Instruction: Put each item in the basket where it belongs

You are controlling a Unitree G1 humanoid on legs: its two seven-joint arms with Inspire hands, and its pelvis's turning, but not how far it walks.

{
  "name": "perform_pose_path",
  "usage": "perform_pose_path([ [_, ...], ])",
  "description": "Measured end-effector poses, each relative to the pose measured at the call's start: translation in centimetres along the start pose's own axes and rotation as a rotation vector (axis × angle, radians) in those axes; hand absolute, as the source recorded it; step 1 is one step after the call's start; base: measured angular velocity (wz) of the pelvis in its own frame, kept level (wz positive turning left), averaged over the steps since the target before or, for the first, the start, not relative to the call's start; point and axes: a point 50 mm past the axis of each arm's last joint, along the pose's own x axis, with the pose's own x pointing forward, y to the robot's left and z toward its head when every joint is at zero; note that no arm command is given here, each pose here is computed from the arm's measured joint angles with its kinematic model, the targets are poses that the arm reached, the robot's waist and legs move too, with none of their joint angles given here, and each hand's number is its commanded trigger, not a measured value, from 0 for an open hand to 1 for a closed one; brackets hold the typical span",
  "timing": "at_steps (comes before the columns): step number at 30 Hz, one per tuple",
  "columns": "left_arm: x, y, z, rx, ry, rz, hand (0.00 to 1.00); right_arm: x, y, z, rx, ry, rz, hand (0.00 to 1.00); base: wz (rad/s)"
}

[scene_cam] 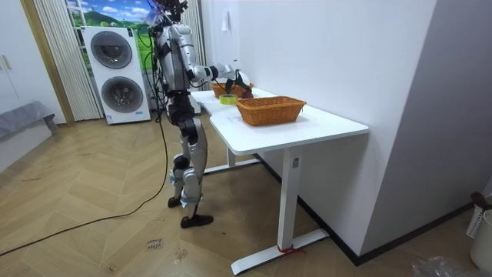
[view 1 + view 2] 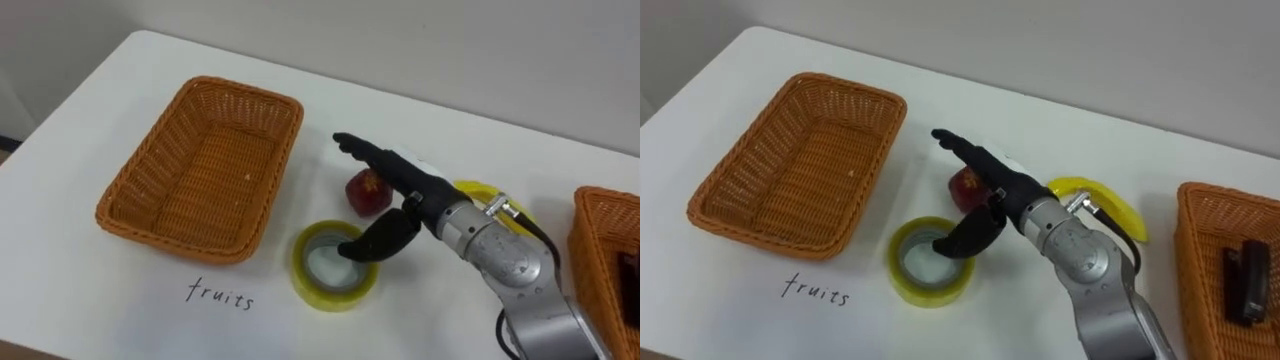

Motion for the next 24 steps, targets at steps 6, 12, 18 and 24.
perform_pose_path([
  [6,0.0,-0.1,0.1,-0.002,-0.002,-0.007,0.0,0.1,0.3,0.4,0.011,-0.012,0.028,0.0,0.01],
  [12,0.0,0.0,0.2,-0.002,-0.006,-0.011,0.0,-0.1,0.2,0.9,-0.005,-0.032,0.034,0.0,0.0],
  [18,0.0,-0.1,0.2,-0.002,-0.007,-0.028,0.0,-0.2,0.1,1.4,-0.031,-0.048,0.046,0.0,0.0],
  [24,0.0,-0.2,0.2,-0.002,-0.007,-0.03,0.0,-0.4,0.1,1.8,-0.042,-0.064,0.063,0.0,0.0],
])
